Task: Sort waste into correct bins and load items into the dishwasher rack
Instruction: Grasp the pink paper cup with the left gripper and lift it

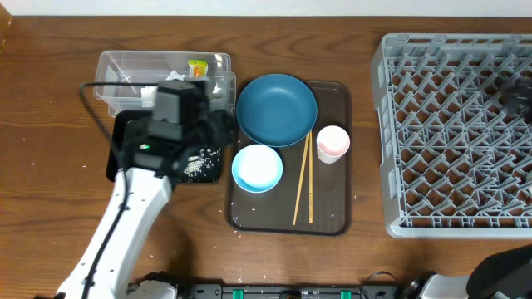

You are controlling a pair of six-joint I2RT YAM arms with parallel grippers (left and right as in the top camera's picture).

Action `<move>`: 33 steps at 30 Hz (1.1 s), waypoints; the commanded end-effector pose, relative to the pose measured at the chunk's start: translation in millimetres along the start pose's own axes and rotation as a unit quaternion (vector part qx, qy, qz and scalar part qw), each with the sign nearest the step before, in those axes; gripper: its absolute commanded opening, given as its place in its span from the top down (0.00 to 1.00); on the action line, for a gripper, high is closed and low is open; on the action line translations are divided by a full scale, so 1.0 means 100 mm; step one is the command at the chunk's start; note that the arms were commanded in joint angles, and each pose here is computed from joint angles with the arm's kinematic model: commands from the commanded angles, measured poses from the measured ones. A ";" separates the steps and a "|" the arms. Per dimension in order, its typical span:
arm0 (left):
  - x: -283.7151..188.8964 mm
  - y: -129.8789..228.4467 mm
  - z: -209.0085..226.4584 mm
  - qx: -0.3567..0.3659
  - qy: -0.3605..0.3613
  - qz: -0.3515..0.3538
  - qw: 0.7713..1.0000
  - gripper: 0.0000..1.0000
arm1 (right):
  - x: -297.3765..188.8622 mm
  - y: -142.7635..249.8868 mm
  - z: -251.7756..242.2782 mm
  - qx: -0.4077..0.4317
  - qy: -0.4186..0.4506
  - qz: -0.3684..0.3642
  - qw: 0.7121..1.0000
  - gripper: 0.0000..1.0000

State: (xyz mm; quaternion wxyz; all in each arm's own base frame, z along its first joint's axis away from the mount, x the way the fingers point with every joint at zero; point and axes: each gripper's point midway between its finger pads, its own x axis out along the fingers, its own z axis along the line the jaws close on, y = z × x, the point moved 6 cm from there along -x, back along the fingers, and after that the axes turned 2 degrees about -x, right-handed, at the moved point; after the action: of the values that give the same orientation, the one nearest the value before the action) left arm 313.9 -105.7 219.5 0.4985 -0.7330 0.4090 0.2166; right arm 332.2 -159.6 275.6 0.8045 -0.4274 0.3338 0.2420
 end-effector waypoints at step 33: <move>1.46 0.93 -1.08 0.148 0.109 0.101 0.978 0.94 | 0.36 0.43 0.82 -0.114 0.029 0.083 0.990 0.03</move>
State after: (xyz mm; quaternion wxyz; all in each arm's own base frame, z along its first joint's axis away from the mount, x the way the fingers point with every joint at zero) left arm 310.6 -276.3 100.8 0.5318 -0.6227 0.5603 0.1241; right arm 354.5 -64.6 260.8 0.7207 -0.4929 0.3547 0.3346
